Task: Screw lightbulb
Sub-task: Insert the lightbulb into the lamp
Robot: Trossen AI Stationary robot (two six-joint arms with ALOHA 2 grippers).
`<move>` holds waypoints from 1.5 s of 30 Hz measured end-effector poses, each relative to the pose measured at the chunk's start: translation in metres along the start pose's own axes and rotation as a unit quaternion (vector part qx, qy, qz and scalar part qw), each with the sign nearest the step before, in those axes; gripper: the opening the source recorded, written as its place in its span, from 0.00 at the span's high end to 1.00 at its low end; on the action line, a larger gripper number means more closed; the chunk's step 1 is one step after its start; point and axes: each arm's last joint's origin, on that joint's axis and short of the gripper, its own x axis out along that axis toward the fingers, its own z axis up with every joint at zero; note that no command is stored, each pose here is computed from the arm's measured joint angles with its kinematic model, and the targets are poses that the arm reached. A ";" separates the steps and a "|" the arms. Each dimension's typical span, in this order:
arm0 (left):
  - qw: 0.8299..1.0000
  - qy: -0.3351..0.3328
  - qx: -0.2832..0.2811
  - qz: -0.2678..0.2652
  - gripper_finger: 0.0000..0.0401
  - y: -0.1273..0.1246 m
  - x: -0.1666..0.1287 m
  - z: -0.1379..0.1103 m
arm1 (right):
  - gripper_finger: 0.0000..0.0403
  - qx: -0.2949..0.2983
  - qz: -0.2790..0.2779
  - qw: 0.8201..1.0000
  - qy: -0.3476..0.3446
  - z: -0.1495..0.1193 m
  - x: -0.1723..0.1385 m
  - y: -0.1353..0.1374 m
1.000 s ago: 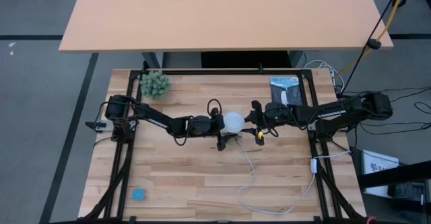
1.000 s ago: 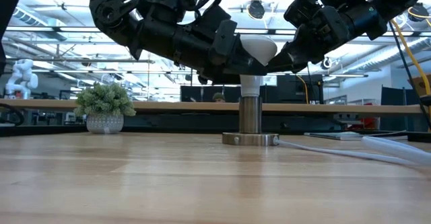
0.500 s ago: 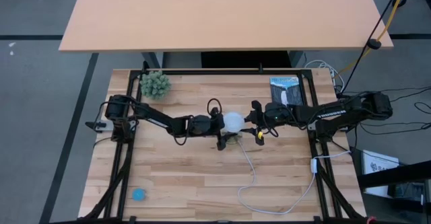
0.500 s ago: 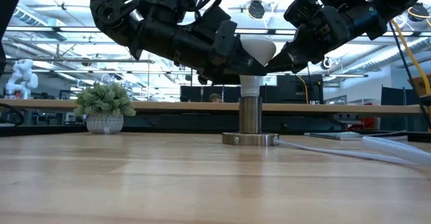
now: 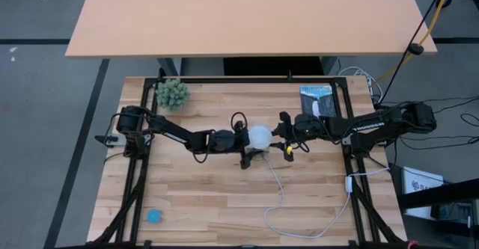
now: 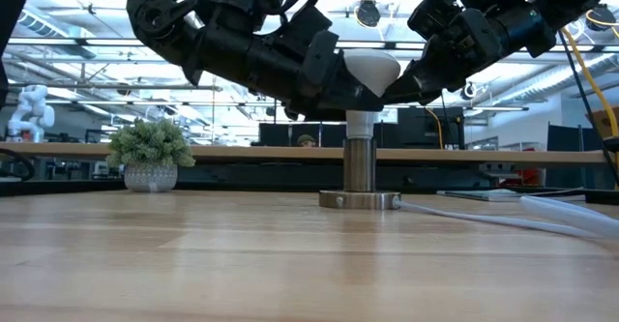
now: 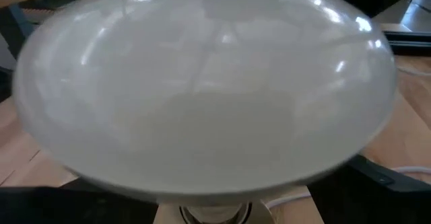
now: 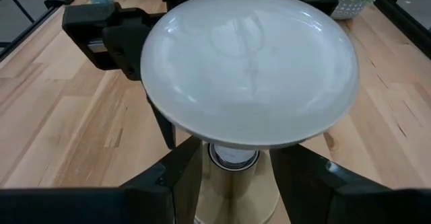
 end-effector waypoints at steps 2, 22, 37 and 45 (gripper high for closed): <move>1.000 0.007 0.001 0.000 0.21 0.000 0.000 -0.001 | 0.59 0.000 0.000 1.000 0.000 0.000 0.000 0.000; 1.000 0.017 -0.002 0.006 0.21 0.004 -0.002 -0.008 | 0.59 -0.006 0.000 1.000 0.001 0.000 0.000 0.000; 0.999 0.040 -0.011 0.026 0.21 0.009 -0.035 -0.011 | 0.59 -0.006 0.000 1.000 0.003 -0.001 0.000 0.000; 0.997 0.074 -0.004 0.018 0.21 0.004 -0.037 -0.022 | 0.59 -0.006 0.000 1.000 0.003 -0.001 0.000 0.000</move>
